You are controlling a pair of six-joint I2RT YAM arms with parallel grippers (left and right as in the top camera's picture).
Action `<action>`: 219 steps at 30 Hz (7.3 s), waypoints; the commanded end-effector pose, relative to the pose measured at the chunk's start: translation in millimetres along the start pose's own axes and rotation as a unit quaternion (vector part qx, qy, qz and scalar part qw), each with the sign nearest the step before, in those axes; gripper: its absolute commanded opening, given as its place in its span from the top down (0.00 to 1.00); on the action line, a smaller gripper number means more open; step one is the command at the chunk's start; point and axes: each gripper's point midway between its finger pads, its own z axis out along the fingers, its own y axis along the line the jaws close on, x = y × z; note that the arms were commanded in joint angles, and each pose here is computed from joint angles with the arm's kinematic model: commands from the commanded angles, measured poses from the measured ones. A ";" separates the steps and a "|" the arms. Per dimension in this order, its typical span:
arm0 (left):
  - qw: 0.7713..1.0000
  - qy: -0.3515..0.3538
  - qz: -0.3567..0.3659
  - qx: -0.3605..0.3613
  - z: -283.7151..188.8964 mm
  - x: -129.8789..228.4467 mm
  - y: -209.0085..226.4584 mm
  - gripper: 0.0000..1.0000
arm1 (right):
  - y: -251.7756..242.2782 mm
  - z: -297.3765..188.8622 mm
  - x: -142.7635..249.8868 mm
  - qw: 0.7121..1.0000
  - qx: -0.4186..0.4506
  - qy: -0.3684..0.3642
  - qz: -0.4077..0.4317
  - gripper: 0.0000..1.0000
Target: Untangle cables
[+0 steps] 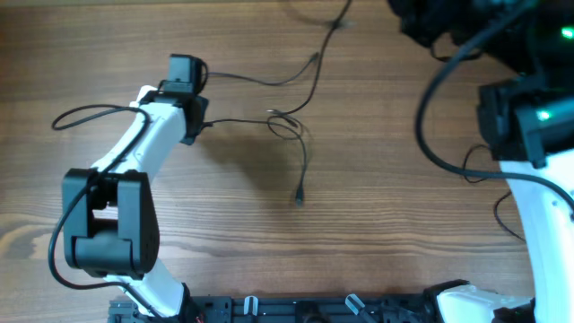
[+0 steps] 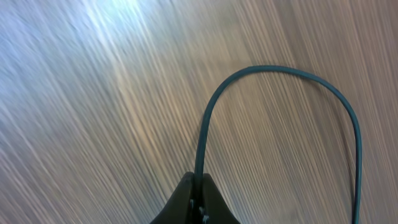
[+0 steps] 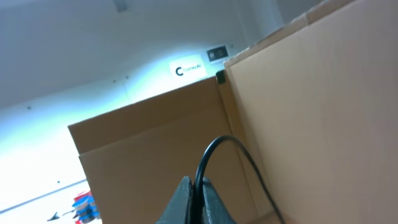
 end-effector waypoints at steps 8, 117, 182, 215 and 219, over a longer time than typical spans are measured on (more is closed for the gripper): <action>0.998 -0.002 -0.059 -0.028 9.8 -38.0 26.0 0.95 | 1.8 -18.0 -15.7 1.000 0.026 -0.008 0.010 0.96; 0.998 0.019 -0.061 -0.013 10.1 -31.5 19.1 0.54 | -140.2 -75.5 513.4 0.766 0.068 0.639 -0.004 0.96; 0.998 0.018 -0.061 -0.011 10.1 -31.8 18.4 0.49 | -247.6 -269.3 399.8 0.572 0.618 0.528 0.108 0.39; 0.998 0.018 -0.061 -0.011 10.1 -31.8 18.4 0.48 | -252.5 -304.1 520.2 0.487 0.578 0.613 0.230 0.96; 0.998 0.018 -0.061 -0.012 10.1 -31.7 18.5 0.47 | -250.5 -295.5 512.3 0.508 0.553 0.618 0.234 0.96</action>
